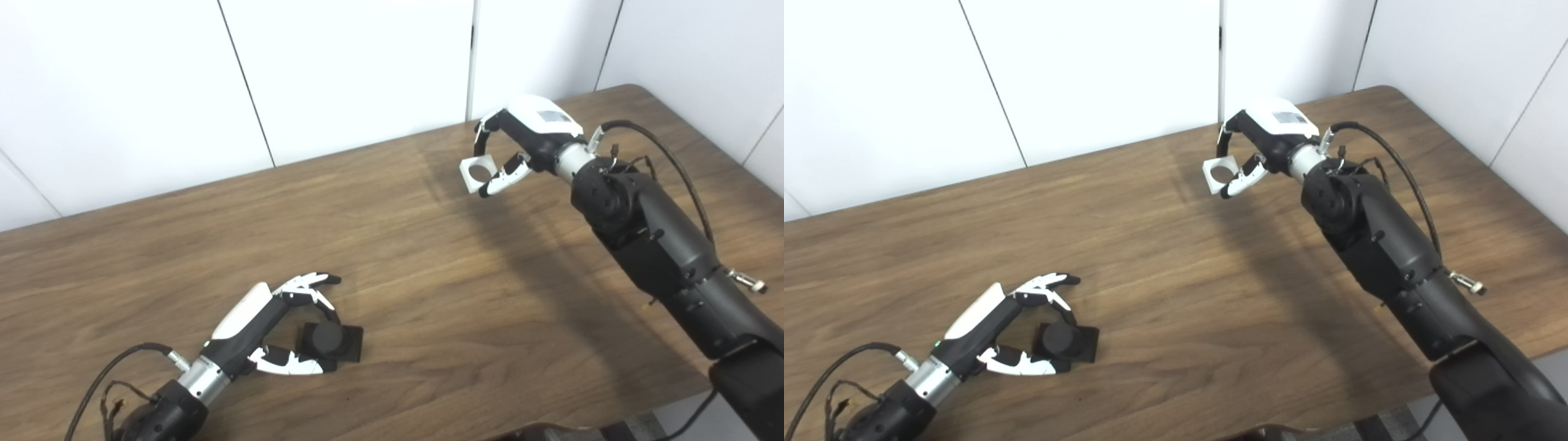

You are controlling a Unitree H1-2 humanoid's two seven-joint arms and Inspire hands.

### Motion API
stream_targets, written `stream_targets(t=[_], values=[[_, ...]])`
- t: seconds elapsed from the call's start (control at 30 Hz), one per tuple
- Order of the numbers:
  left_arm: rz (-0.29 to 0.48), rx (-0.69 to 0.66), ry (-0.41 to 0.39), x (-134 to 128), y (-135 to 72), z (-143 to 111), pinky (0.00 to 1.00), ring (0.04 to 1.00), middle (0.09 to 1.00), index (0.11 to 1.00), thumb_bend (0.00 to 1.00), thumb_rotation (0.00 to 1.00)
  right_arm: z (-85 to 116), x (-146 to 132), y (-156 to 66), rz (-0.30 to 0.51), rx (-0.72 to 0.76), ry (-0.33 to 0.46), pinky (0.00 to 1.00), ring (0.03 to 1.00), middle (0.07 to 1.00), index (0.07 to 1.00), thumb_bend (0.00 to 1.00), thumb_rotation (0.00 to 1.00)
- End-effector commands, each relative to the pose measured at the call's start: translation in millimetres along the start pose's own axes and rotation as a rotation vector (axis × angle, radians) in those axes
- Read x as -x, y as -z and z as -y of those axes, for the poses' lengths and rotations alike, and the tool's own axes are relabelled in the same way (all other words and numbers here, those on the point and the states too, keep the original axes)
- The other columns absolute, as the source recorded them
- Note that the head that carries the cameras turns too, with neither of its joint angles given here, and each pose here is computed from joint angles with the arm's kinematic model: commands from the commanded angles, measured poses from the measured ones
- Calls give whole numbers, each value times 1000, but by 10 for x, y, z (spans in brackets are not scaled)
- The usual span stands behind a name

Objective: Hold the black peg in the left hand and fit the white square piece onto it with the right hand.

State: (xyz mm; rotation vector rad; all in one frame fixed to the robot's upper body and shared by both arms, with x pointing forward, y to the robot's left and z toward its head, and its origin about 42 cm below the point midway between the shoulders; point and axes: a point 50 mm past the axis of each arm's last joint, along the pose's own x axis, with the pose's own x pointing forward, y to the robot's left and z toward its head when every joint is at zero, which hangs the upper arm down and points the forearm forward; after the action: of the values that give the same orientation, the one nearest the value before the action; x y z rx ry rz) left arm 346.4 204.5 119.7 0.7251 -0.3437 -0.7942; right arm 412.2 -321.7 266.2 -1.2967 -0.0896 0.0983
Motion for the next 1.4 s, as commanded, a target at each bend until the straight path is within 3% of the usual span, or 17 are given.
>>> stream_targets(t=[0.0, 0.43, 0.83, 1.37], values=[[-89, -11, 131, 116, 131, 199, 882, 925, 886, 493, 516, 76, 235, -21, -133, 79, 14, 80, 775, 803, 790, 480, 517, 133], [-99, -18, 133, 90, 98, 224, 882, 928, 886, 493, 516, 76, 212, 31, -218, 106, 19, 70, 786, 811, 794, 481, 517, 135], [-127, -15, 139, 54, 13, 248, 948, 945, 895, 493, 514, 74, 217, 52, -257, 147, 25, 74, 763, 794, 791, 480, 518, 137], [-130, -13, 134, -30, -21, 358, 956, 935, 888, 493, 514, 79, 250, 108, -223, 174, 40, 53, 741, 804, 801, 481, 518, 136]])
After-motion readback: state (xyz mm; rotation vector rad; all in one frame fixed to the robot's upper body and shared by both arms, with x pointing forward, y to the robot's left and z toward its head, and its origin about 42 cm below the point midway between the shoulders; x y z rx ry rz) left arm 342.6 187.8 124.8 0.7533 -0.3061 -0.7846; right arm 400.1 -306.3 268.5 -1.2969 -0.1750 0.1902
